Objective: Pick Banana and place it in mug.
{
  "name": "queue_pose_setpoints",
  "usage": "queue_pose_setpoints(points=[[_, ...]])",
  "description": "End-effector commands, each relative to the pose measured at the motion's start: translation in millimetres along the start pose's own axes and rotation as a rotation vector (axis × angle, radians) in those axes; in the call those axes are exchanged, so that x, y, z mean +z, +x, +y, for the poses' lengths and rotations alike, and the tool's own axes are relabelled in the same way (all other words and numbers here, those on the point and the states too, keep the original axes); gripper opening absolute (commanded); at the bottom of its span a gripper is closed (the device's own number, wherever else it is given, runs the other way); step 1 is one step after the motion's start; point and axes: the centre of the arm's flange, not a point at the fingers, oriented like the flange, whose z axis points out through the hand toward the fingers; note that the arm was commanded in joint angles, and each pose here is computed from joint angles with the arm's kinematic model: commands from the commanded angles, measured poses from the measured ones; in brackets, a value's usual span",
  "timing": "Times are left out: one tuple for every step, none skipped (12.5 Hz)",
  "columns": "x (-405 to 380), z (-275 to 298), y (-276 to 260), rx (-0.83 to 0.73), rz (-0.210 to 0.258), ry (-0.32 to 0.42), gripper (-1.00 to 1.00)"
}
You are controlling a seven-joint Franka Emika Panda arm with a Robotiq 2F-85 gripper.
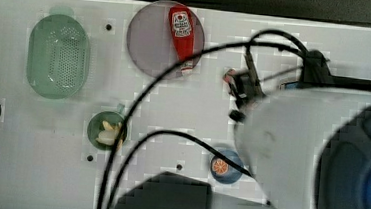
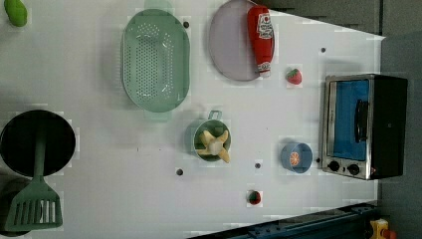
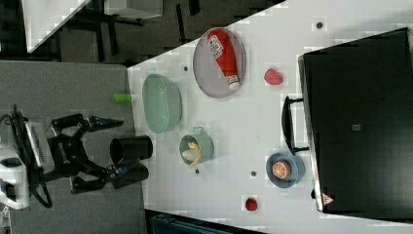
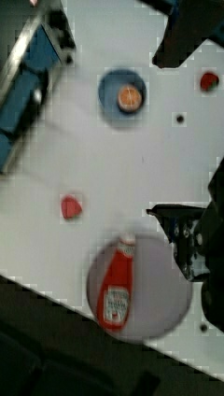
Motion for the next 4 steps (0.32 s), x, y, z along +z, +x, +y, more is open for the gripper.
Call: queue_pose_setpoints(points=[[39.1, -34.2, -37.7, -0.151, -0.053, -0.074, 1.00], [39.2, -33.9, -37.0, -0.150, -0.053, -0.074, 1.00], [39.4, -33.7, -36.7, -0.149, -0.053, -0.074, 1.00], [39.7, -33.7, -37.0, -0.149, -0.054, -0.075, 1.00]])
